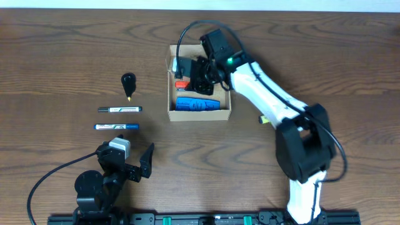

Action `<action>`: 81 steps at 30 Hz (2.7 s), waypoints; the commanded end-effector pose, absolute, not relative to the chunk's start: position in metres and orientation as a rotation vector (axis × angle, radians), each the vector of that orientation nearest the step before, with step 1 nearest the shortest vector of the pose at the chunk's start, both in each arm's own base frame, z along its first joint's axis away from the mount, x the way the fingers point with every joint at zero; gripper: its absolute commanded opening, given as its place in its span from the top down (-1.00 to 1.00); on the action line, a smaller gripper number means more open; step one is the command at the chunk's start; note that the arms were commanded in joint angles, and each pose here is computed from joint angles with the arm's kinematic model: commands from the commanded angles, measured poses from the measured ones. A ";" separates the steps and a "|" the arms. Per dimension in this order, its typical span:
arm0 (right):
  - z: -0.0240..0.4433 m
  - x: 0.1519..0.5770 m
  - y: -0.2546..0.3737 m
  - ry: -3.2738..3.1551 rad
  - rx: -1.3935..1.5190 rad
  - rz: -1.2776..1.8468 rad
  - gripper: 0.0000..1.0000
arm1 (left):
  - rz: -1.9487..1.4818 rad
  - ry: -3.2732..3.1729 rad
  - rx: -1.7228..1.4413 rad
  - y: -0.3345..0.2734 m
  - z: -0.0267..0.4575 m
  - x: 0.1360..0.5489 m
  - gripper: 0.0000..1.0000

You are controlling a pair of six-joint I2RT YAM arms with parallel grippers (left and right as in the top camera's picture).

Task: Pack container
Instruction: 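Carry the red stapler into the box and release it, then grasp the yellow highlighter with the right gripper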

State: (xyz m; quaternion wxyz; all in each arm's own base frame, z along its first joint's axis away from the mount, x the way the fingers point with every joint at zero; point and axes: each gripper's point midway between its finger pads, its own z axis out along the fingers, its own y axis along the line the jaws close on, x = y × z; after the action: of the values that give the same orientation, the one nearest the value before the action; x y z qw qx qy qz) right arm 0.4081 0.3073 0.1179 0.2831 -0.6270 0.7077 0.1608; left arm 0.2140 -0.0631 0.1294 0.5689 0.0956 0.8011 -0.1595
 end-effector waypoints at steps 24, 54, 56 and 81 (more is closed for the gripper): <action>0.194 0.339 0.037 2.704 0.659 0.059 -0.54 | -0.393 1.893 0.233 -0.066 0.121 0.213 -0.91; 0.013 0.332 0.030 2.619 1.547 0.121 -0.43 | -0.393 1.893 0.233 -0.066 0.121 0.213 -0.91; 0.007 0.332 0.028 2.625 1.579 0.133 -0.40 | -0.393 1.893 0.233 -0.066 0.121 0.213 -0.91; 0.014 0.358 0.038 2.698 1.458 0.320 0.71 | -0.393 1.893 0.233 -0.066 0.121 0.213 -0.91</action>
State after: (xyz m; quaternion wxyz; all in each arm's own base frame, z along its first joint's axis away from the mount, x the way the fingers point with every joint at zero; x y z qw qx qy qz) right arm 0.3351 0.0288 -0.0001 0.0178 0.5005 0.8631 0.0650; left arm 0.2140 -0.0631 0.1294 0.5689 0.0956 0.8011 -0.1595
